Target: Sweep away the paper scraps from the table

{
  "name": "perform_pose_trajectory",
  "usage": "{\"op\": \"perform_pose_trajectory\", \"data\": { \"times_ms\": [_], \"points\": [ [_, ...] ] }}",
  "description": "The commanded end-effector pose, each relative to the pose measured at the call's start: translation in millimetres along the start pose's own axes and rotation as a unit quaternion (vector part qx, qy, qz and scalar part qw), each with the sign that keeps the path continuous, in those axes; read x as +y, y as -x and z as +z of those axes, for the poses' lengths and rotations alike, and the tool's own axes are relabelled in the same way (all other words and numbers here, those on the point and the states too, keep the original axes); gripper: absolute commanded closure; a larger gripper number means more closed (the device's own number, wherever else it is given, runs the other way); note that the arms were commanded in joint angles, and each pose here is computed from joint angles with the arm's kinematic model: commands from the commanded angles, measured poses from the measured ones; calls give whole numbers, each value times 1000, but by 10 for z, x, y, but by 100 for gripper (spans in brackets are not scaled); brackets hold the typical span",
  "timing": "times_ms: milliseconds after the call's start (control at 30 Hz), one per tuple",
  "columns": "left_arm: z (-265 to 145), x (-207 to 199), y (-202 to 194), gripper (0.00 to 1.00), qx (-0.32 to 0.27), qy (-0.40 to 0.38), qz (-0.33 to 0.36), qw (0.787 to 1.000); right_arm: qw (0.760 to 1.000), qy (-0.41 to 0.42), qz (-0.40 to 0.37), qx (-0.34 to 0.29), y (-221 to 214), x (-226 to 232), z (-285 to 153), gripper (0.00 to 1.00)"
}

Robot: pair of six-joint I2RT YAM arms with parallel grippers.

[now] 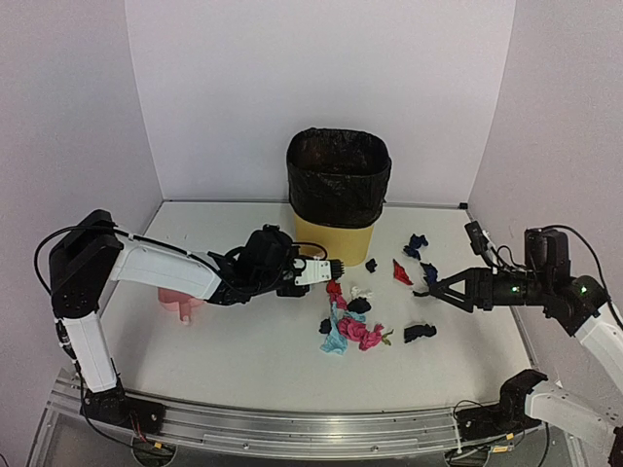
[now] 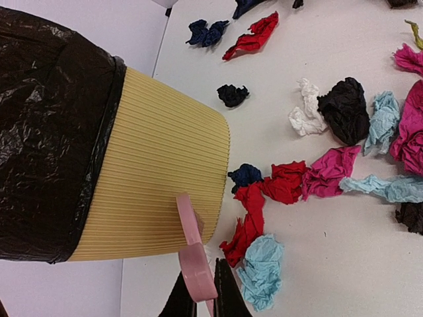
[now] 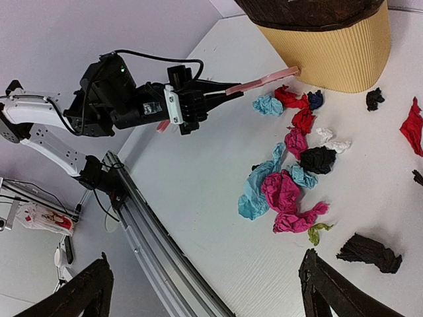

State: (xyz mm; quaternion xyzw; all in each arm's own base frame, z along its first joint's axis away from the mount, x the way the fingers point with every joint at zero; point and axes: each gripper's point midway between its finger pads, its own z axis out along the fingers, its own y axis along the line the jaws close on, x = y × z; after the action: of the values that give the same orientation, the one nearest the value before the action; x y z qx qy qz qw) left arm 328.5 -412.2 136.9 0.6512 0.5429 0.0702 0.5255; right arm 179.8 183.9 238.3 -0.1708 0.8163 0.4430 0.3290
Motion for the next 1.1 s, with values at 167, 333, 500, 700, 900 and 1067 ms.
{"op": "perform_pose_trajectory", "data": {
  "times_ms": [167,333,500,700,900,1067],
  "points": [
    [164,-20,252,100,-54,-10,17,998,1000,15,-14,-2,68,90,-26,5],
    [115,-286,446,100,-76,-51,31,995,1000,14,-14,-3,62,86,-28,5],
    [38,-549,671,100,-93,-82,47,991,1000,17,-11,2,48,80,-14,5],
    [-183,-819,971,100,-114,-105,74,985,1000,18,-8,6,28,70,-2,5],
    [-368,-721,1091,100,-120,-77,68,987,1000,19,-4,9,17,63,11,5],
    [-491,-252,1207,100,-121,3,41,992,1000,17,-3,11,22,47,24,5]
  ]
}}
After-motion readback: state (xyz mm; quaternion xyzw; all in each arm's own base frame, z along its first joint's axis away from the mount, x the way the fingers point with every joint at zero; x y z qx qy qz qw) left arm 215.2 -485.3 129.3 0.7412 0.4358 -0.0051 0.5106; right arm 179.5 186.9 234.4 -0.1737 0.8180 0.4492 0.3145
